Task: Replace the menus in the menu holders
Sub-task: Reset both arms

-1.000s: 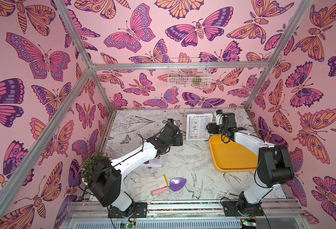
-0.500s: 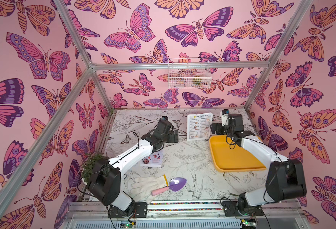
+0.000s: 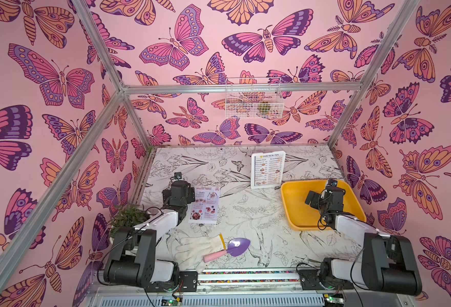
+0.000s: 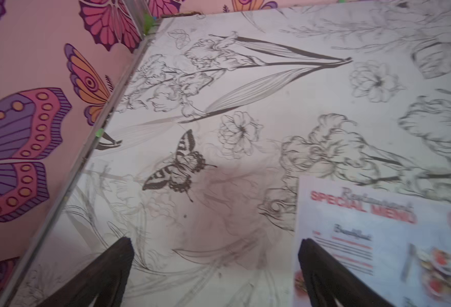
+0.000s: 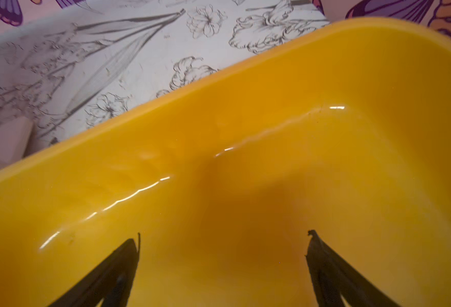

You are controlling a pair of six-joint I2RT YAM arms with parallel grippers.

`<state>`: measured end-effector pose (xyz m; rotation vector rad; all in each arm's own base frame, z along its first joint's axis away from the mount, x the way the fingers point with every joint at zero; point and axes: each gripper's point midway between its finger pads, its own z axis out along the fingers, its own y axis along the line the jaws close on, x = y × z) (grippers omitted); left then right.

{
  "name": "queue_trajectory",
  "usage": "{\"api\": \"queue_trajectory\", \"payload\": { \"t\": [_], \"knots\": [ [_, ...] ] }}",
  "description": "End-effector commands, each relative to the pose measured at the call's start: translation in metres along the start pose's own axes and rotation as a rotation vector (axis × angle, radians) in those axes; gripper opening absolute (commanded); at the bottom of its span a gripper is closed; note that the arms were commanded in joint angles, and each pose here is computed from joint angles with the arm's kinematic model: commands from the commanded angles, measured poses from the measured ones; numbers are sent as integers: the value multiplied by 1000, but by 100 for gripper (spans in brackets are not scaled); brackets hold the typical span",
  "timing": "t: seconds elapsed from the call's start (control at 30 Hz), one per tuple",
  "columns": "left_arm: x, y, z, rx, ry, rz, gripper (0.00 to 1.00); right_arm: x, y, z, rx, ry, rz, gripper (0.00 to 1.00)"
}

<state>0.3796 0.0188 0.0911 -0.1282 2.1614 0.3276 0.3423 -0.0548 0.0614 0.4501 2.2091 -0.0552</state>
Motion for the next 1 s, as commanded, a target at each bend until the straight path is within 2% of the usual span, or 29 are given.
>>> {"api": "queue_trajectory", "payload": {
  "t": [0.0, 0.07, 0.17, 0.23, 0.3, 0.37, 0.4, 0.5, 0.53, 0.57, 0.73, 0.77, 0.97],
  "knots": [
    [-18, -1, 8, -10, -132, 65, 99, -64, 23, -7, -94, -288, -26, 99],
    [-17, -1, 14, 69, -136, -40, 100, -61, 27, -4, -97, -318, -62, 99],
    [-11, 3, 15, 116, -162, -88, 99, -49, 53, 4, -175, -318, -167, 99],
    [-12, -10, 9, 203, -243, -60, 99, -46, 60, 10, -193, -346, -191, 99],
    [-7, -17, 5, 237, -286, -23, 99, -40, 59, 11, -187, -286, -202, 99],
    [-4, -15, 8, 223, -234, -36, 99, -45, 61, 10, -191, -305, -202, 99],
    [-6, -13, 7, 214, -279, -36, 99, -43, 60, 10, -188, -311, -203, 99],
    [-5, -16, 2, 217, -275, -18, 99, -43, 59, 10, -171, -300, -204, 99],
    [-12, -17, 1, 209, -310, -19, 99, -44, 59, 10, -172, -304, -203, 99],
    [1, -16, 0, 203, -301, -9, 99, -43, 59, 10, -172, -303, -203, 99],
    [7, -22, 3, 238, -257, -3, 99, -43, 59, 11, -170, -302, -203, 99],
    [-6, -22, 5, 250, -271, -13, 99, -44, 59, 10, -172, -304, -203, 99],
    [-6, -19, 3, 247, -287, -17, 99, -43, 59, 10, -171, -303, -204, 99]
  ]
}}
